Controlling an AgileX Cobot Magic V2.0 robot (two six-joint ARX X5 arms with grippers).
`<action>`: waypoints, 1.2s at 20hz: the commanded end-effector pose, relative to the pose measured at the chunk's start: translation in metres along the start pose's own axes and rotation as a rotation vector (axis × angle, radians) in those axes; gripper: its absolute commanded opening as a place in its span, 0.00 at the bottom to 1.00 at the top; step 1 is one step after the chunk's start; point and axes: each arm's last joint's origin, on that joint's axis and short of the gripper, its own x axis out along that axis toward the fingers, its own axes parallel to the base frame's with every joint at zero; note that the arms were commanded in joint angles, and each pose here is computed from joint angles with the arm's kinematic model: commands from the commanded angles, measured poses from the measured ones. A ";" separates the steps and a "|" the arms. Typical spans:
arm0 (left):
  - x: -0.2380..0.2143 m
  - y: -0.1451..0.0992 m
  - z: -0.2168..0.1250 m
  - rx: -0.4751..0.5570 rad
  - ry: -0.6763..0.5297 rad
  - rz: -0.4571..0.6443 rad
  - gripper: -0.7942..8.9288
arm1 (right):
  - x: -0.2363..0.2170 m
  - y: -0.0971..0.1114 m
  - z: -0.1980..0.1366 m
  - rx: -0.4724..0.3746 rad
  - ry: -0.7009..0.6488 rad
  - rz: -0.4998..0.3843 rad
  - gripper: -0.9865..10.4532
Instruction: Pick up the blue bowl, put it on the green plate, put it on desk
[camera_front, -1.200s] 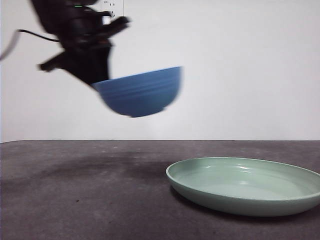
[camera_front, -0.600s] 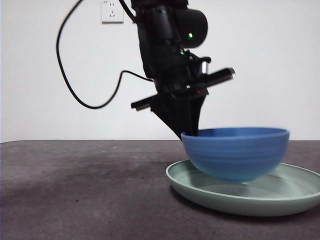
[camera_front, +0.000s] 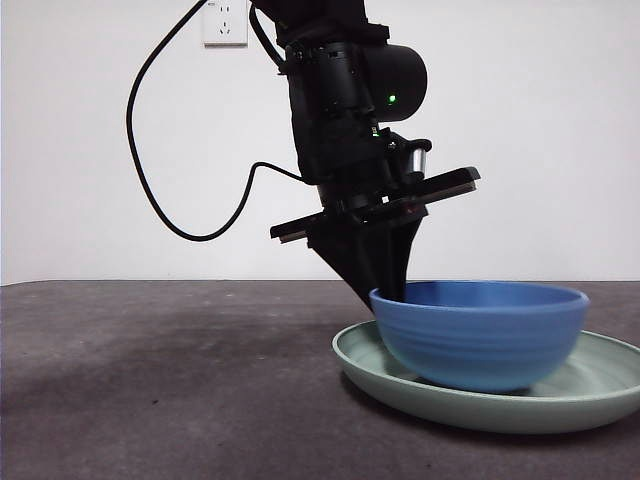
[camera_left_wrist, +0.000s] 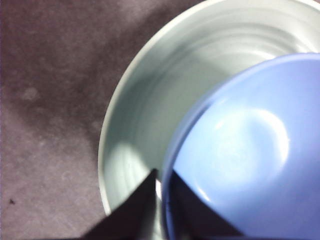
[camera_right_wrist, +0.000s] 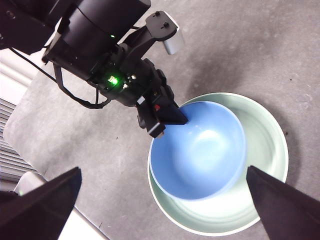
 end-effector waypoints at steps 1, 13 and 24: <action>0.004 -0.005 0.007 0.001 -0.015 -0.004 0.36 | -0.002 0.003 0.004 -0.026 -0.016 0.003 0.58; -0.123 -0.017 0.008 0.118 -0.006 0.124 0.80 | -0.002 0.003 0.004 -0.051 -0.015 0.002 0.58; -0.252 -0.011 -0.129 0.168 -0.285 0.103 0.80 | -0.002 0.002 0.003 -0.040 -0.002 0.003 0.58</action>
